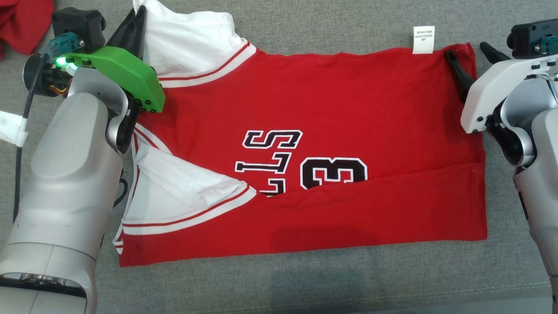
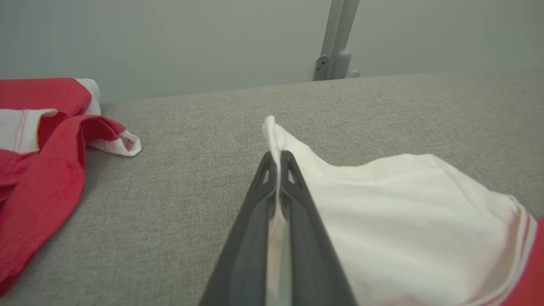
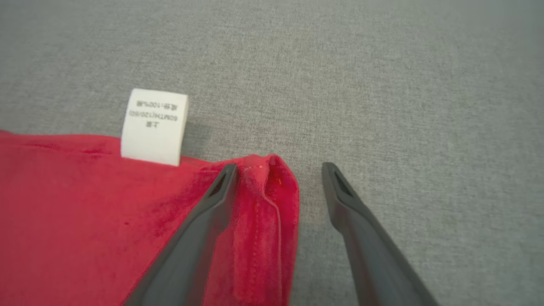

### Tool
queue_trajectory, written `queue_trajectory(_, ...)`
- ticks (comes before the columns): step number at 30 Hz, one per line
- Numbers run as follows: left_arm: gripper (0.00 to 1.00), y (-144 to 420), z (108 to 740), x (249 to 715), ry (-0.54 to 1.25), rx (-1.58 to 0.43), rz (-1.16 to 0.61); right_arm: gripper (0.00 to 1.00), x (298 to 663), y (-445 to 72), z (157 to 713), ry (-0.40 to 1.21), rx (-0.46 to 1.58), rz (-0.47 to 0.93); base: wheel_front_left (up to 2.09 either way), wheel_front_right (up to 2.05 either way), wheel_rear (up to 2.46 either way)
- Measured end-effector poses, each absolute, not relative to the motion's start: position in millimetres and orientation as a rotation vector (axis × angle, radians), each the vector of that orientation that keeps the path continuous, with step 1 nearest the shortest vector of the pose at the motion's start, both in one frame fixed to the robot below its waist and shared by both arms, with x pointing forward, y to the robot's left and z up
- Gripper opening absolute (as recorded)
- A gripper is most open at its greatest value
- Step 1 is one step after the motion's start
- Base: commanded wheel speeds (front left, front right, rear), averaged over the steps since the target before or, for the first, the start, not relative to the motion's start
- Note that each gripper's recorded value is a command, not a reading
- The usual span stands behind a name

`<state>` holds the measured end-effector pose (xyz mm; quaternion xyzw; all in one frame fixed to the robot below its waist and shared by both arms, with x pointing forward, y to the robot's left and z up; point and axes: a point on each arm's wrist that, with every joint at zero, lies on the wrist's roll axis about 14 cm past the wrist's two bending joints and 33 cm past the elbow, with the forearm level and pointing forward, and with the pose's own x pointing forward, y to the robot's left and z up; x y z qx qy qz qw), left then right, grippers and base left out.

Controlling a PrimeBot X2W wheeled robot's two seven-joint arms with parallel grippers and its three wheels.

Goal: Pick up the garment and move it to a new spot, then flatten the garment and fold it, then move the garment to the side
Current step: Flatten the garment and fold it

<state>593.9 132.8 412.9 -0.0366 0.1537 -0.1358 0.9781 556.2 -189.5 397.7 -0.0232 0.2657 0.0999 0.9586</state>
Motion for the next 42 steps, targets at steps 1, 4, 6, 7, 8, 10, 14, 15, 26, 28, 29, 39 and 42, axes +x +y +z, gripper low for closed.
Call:
queue_trajectory(1, 0.0, 133, 412, 594, 0.311, -0.077, -0.273, 0.89, 556, -190, 395, 0.551, -0.049, 0.204, 0.0, 0.0, 0.0)
queue_trajectory(4, 0.0, 134, 411, 593, 0.317, -0.081, -0.272, 0.38, 558, -190, 391, 0.577, -0.056, 0.208, 0.0, 0.0, 0.0)
queue_trajectory(6, 0.0, 134, 411, 592, 0.319, -0.084, -0.272, 0.25, 560, -188, 390, 0.583, -0.053, 0.215, 0.0, 0.0, 0.0)
queue_trajectory(7, 0.0, 134, 411, 592, 0.319, -0.083, -0.273, 0.25, 561, -186, 389, 0.583, -0.05, 0.22, 0.0, 0.0, 0.0)
queue_trajectory(8, 0.0, 134, 412, 591, 0.319, -0.085, -0.274, 0.17, 561, -185, 389, 0.584, -0.042, 0.223, 0.0, 0.0, 0.0)
queue_trajectory(10, 0.0, 134, 412, 590, 0.32, -0.086, -0.275, 0.0, 562, -183, 391, 0.574, -0.038, 0.228, 0.0, 0.0, 0.0)
queue_trajectory(14, 0.0, 138, 420, 590, 0.291, -0.097, -0.267, 0.0, 564, -184, 399, 0.527, -0.03, 0.226, 0.0, 0.0, 0.0)
queue_trajectory(15, 0.0, 139, 422, 589, 0.281, -0.097, -0.266, 0.0, 565, -184, 402, 0.51, -0.028, 0.226, 0.0, 0.0, 0.0)
queue_trajectory(26, 0.0, 145, 446, 541, 0.159, -0.149, -0.285, 0.0, 530, -173, 434, 0.366, 0.094, 0.274, 0.0, 0.0, 0.0)
queue_trajectory(28, 0.0, 151, 450, 527, 0.139, -0.127, -0.279, 0.0, 518, -167, 442, 0.338, 0.129, 0.296, 0.0, 0.0, 0.0)
queue_trajectory(29, 0.0, 155, 453, 519, 0.13, -0.126, -0.27, 0.0, 512, -166, 444, 0.332, 0.139, 0.3, 0.0, 0.0, 0.0)
queue_trajectory(39, 0.0, 159, 470, 441, 0.091, -0.187, -0.208, 0.0, 456, -175, 454, 0.305, 0.192, 0.276, 0.0, 0.0, 0.0)
queue_trajectory(42, 0.0, 155, 467, 423, 0.116, -0.235, -0.19, 0.0, 444, -176, 451, 0.321, 0.212, 0.261, 0.0, 0.0, 0.0)
